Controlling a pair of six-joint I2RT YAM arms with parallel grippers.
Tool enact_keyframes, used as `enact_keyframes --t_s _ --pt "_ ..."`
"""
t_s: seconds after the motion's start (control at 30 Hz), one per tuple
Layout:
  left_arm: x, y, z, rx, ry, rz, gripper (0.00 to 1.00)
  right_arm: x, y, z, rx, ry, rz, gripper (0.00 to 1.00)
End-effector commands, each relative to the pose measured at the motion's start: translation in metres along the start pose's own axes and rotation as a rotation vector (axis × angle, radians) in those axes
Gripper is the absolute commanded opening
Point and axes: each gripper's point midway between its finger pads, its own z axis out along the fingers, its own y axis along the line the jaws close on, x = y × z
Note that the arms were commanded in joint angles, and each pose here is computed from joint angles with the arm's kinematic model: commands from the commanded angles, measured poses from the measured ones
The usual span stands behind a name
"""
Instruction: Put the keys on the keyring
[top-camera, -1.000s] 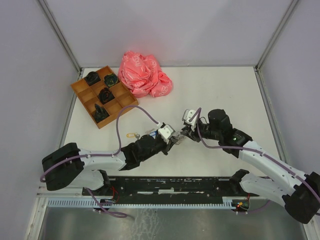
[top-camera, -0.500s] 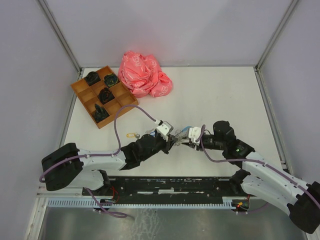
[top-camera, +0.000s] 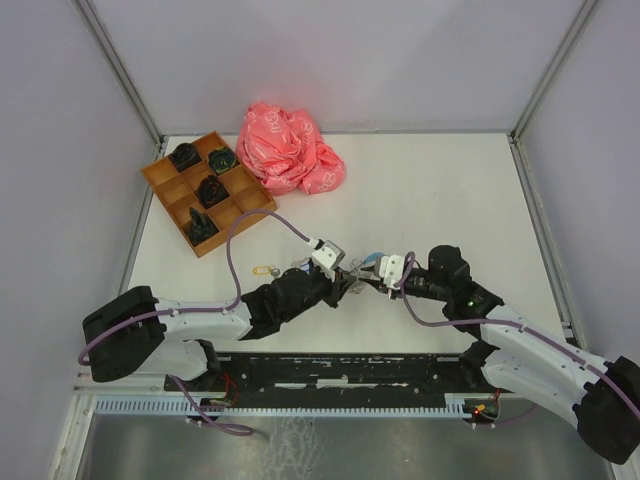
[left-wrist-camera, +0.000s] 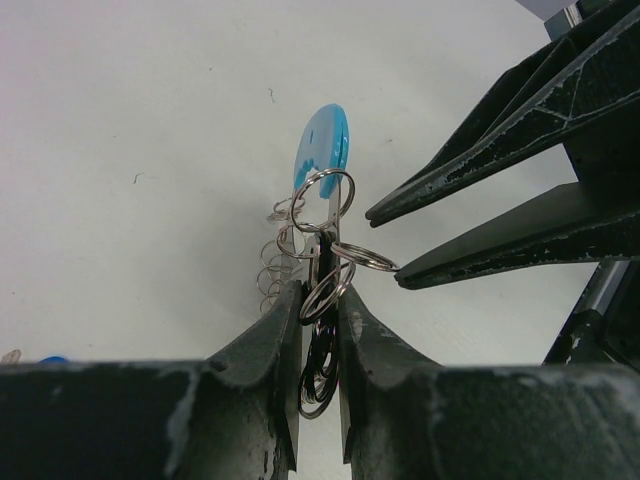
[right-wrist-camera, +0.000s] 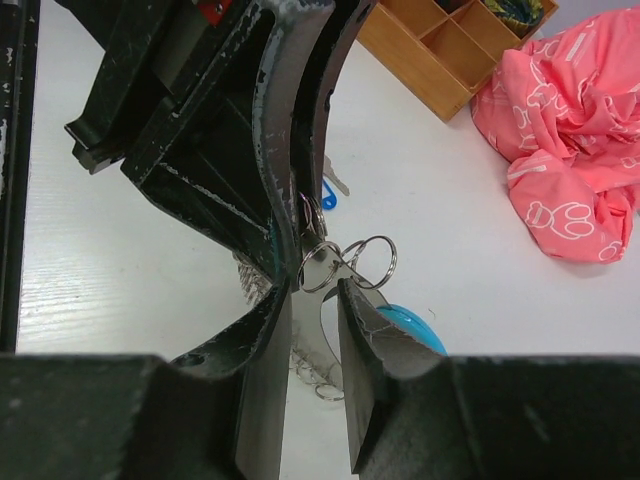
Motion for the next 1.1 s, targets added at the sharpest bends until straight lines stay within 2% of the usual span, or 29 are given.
enact_keyframes --t_s 0.0,0.3,0.47,0.6,0.67,0.77,0.97,1.07 --pt "-0.039 -0.012 0.002 0.025 -0.111 -0.07 0.03 -0.013 -0.006 0.004 0.022 -0.051 -0.019 0.33" --pt "-0.04 -0.015 0.002 0.036 -0.114 -0.081 0.03 -0.01 -0.009 0.009 0.023 -0.043 -0.001 0.29" --pt "-0.039 -0.015 0.002 0.036 -0.115 -0.084 0.03 -0.01 -0.012 0.009 0.038 -0.036 0.013 0.19" --pt "-0.037 -0.013 0.001 0.032 -0.113 -0.076 0.03 -0.009 -0.014 0.005 0.05 -0.004 0.026 0.06" --pt "-0.036 -0.011 0.0 0.025 -0.114 -0.065 0.06 -0.011 -0.015 0.003 0.05 0.008 0.029 0.01" --pt "-0.033 -0.006 -0.004 0.012 -0.116 -0.038 0.12 -0.014 -0.016 -0.001 0.042 0.034 0.032 0.01" --pt "-0.034 -0.001 -0.024 0.045 -0.155 0.072 0.33 -0.022 -0.016 -0.013 -0.023 0.133 0.008 0.01" --pt "-0.039 -0.001 -0.04 0.082 -0.197 0.166 0.4 -0.025 -0.013 -0.017 -0.068 0.174 -0.001 0.01"
